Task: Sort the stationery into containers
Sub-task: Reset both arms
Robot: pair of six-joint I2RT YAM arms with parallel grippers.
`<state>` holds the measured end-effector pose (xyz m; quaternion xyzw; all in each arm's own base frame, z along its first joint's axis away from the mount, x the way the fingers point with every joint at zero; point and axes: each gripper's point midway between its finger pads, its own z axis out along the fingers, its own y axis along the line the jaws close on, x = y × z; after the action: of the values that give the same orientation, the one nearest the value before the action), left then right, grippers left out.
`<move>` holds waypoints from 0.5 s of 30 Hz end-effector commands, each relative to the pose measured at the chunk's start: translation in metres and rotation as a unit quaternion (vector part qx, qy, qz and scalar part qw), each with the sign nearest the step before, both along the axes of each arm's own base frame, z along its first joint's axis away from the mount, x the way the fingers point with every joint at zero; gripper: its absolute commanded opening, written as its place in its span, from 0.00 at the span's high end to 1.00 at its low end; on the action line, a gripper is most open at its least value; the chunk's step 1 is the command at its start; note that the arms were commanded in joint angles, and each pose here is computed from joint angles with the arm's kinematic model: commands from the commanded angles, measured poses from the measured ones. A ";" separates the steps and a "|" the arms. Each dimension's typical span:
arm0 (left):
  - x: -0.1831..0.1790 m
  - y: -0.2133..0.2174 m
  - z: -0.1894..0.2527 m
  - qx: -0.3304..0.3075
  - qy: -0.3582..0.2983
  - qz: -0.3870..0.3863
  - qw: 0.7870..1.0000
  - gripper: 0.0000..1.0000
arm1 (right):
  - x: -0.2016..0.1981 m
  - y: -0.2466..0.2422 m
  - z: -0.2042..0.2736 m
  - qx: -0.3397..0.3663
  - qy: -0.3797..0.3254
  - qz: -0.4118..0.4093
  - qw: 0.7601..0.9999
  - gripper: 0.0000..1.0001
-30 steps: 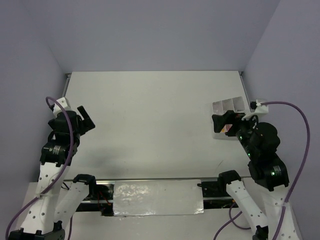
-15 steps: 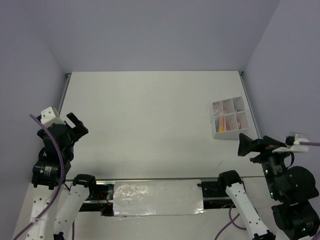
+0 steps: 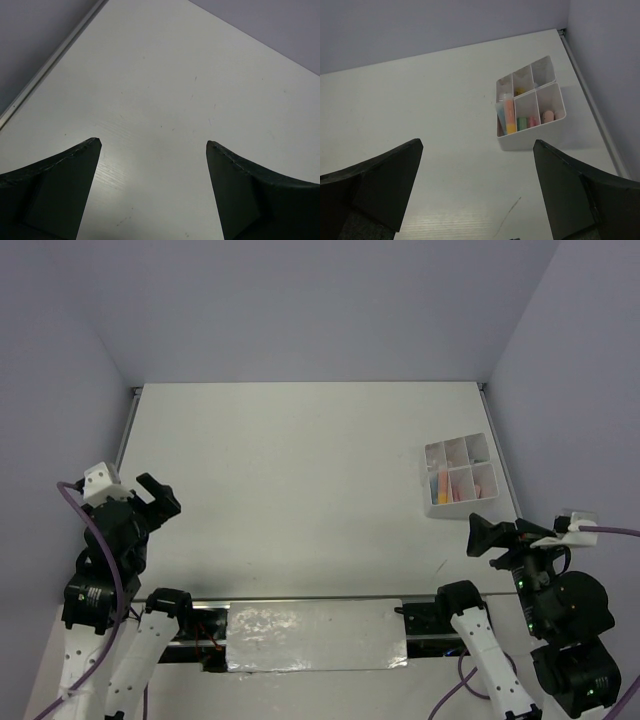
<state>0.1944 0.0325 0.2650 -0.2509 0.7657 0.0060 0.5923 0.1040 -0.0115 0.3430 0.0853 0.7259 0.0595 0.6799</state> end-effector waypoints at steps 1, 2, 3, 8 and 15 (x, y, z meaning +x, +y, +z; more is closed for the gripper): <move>0.004 -0.005 0.017 -0.004 -0.041 -0.014 0.999 0.01 | 0.001 0.003 0.014 0.015 -0.022 0.006 1.000 0.00; 0.004 -0.005 0.017 -0.004 -0.041 -0.016 0.999 0.01 | 0.001 0.003 0.013 0.016 -0.020 0.005 1.000 0.00; 0.005 -0.006 0.017 -0.004 -0.042 -0.018 0.999 0.01 | 0.000 0.003 0.014 0.018 -0.020 0.005 1.000 0.00; 0.006 -0.009 0.016 -0.003 -0.042 -0.027 0.999 0.01 | -0.007 0.005 0.015 0.013 -0.022 0.017 1.000 0.00; 0.008 -0.012 0.017 -0.004 -0.044 -0.036 0.998 0.01 | -0.021 -0.001 0.011 0.001 -0.020 0.012 1.000 0.00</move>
<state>0.1983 0.0242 0.2698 -0.2380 0.7604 -0.0181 0.6040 0.0951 -0.0091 0.3499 0.0827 0.7208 0.0732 0.6843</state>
